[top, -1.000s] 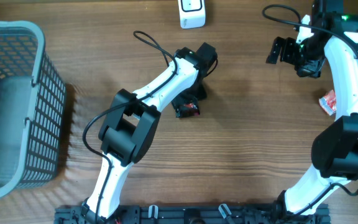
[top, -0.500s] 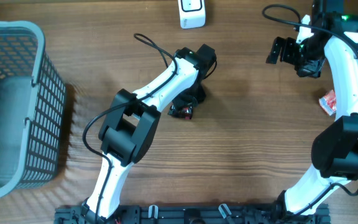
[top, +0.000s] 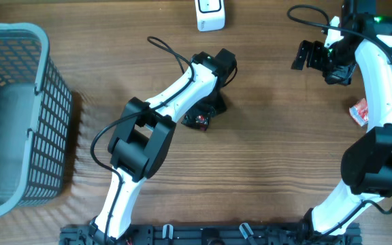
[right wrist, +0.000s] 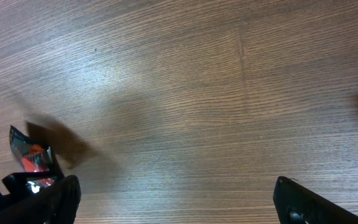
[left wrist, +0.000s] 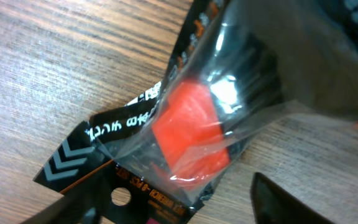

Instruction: Scan the item barcode

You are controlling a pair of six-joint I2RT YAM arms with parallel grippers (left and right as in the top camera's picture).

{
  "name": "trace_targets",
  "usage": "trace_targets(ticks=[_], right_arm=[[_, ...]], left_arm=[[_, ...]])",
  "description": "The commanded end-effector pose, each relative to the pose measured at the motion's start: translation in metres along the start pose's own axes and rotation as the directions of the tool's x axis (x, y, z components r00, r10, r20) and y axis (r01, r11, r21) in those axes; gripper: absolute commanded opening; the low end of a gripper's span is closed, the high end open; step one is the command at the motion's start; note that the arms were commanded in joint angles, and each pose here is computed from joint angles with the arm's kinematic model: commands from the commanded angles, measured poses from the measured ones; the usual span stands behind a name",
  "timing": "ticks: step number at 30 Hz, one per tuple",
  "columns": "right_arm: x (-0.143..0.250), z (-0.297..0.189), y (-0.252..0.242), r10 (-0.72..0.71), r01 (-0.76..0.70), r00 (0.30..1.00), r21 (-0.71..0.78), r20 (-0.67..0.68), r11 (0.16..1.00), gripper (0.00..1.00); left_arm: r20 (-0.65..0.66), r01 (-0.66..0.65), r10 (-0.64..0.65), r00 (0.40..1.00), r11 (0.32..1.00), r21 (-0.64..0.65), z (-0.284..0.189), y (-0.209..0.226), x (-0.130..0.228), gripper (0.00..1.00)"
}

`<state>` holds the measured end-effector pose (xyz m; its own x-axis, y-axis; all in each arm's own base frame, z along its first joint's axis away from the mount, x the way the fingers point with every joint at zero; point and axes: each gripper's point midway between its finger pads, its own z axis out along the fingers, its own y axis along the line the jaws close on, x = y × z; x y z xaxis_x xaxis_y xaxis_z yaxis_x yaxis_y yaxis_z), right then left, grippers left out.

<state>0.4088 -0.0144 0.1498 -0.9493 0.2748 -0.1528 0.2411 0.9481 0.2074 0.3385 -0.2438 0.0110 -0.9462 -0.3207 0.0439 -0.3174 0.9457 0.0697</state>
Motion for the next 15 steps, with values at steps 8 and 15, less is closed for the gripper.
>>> trace_targets(ticks=[8, 15], right_arm=[[-0.002, -0.001, 0.005, -0.021, 0.021, 1.0, -0.01, 0.011, 1.0, 1.0], [-0.002, -0.001, 0.005, -0.022, 0.022, 1.0, -0.009, 0.011, 1.0, 1.0]], left_arm=[[0.056, -0.305, 0.314, 0.948, 0.944, -0.123, 0.002, 0.019, -0.015, 1.0], [0.07, -0.586, 0.595, 0.801, 0.802, -0.116, 0.003, 0.007, -0.024, 1.0]])
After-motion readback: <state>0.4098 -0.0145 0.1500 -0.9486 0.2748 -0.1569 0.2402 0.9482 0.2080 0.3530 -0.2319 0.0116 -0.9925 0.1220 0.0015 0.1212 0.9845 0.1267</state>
